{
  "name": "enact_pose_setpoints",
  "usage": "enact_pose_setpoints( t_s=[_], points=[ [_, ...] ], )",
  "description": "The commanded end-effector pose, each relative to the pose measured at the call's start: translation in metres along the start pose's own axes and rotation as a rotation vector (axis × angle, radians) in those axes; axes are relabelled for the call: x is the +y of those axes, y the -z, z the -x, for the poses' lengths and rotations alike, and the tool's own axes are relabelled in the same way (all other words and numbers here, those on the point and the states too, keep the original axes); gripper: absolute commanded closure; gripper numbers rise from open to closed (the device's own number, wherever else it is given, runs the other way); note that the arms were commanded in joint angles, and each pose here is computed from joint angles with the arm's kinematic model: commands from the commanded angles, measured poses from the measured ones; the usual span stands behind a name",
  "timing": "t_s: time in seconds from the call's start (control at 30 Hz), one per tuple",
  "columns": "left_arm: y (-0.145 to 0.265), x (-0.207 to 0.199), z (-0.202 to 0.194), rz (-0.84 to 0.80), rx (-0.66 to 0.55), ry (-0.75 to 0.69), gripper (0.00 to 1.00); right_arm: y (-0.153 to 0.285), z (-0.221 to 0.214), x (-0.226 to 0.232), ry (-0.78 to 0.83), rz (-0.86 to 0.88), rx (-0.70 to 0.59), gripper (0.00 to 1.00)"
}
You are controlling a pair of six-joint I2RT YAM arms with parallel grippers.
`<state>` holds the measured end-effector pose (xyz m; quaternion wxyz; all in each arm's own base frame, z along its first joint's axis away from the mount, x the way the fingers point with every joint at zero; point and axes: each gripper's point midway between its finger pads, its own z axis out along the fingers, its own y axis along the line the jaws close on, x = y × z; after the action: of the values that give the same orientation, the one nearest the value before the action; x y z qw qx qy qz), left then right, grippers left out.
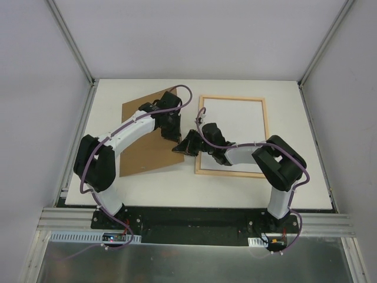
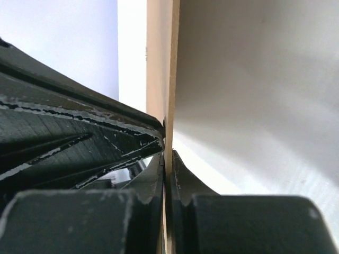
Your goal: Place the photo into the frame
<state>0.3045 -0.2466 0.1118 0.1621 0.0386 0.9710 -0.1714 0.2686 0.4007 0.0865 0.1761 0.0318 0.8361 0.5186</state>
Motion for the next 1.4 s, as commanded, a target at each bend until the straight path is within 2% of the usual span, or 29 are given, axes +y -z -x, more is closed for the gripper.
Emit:
enact_pose_setpoints(
  t_s=[0.0, 0.13, 0.3, 0.47, 0.63, 0.93, 1.13, 1.37],
  points=[
    [0.036, -0.018, 0.017, -0.063, -0.076, -0.006, 0.91, 0.000, 0.007, 0.033, 0.065, 0.118, -0.029, 0.99],
    [0.067, -0.016, 0.036, -0.046, -0.156, -0.020, 0.56, 0.005, 0.010, 0.040, 0.074, 0.127, -0.039, 0.99],
    [0.122, -0.015, 0.064, -0.054, -0.287, -0.020, 0.42, 0.016, 0.013, 0.054, 0.099, 0.130, -0.038, 0.99],
    [0.186, -0.004, 0.080, -0.046, -0.437, -0.003, 0.40, 0.044, 0.025, 0.077, 0.154, 0.132, -0.065, 1.00],
    [0.213, 0.014, 0.082, -0.050, -0.500, 0.037, 0.39, 0.082, 0.041, 0.101, 0.189, 0.144, -0.098, 0.99],
    [0.190, 0.043, 0.075, -0.029, -0.460, 0.117, 0.39, 0.159, 0.066, 0.114, 0.192, 0.140, -0.200, 1.00],
    [0.162, 0.043, 0.074, -0.070, -0.409, 0.157, 0.40, 0.230, 0.086, 0.092, 0.172, 0.063, -0.324, 1.00],
    [0.132, 0.029, 0.081, -0.166, -0.354, 0.188, 0.41, 0.298, 0.082, 0.062, 0.156, -0.025, -0.405, 1.00]
  ],
)
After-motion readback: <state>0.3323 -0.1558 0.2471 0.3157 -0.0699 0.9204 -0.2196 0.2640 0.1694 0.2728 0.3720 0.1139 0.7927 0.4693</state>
